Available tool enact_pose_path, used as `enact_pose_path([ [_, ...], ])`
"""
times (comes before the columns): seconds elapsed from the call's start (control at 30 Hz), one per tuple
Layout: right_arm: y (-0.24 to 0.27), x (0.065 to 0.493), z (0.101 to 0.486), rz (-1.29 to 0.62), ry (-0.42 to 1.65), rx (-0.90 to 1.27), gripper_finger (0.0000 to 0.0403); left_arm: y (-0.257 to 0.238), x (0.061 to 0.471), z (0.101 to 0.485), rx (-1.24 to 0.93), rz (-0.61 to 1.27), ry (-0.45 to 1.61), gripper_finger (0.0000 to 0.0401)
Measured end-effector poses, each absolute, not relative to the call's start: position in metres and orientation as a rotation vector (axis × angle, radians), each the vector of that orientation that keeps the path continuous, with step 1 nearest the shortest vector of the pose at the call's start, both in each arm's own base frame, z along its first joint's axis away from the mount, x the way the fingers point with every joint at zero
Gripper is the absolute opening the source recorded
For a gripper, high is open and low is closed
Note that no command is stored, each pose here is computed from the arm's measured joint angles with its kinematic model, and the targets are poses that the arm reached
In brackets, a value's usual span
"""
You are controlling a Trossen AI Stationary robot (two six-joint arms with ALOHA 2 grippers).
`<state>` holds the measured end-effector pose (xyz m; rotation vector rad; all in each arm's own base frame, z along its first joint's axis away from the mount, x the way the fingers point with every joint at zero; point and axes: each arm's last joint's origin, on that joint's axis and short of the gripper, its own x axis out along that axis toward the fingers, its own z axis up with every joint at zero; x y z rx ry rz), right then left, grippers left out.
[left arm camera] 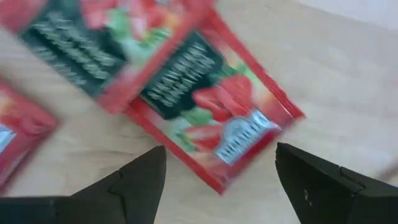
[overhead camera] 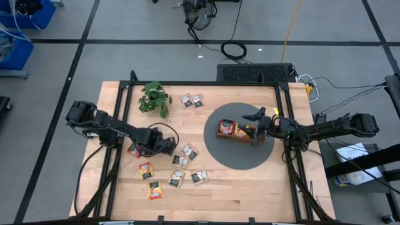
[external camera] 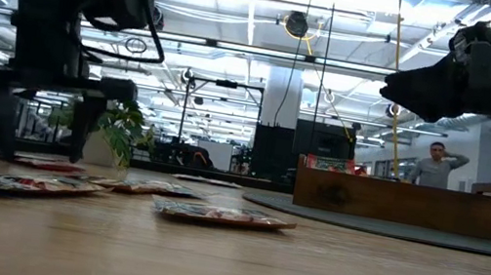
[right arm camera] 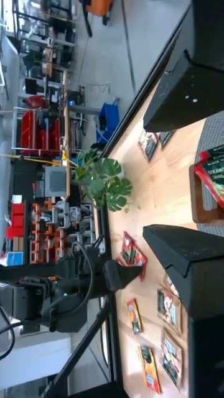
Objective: Pick & Place Tea
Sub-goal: Put the red tea bag into the left section of the wooden organizer
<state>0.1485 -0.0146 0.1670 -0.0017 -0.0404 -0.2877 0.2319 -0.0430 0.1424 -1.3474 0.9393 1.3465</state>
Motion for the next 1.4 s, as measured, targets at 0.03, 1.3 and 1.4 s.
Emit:
enact_pose_path([
  [0.03,-0.015,0.149,0.166,-0.288,-0.035,0.002,0.0238,-0.041,0.231,0.142,-1.368,1.377,0.934,0.0296],
  [1.3,-0.015,0.149,0.163,-0.287,-0.013,0.092,0.0238,-0.009,0.235,0.126,-1.291,1.338,1.007,0.0027],
  [1.4,-0.015,0.149,0.163,-0.287,-0.013,0.092,0.0238,-0.013,0.236,0.126,-1.173,1.233,1.059,0.0027],
])
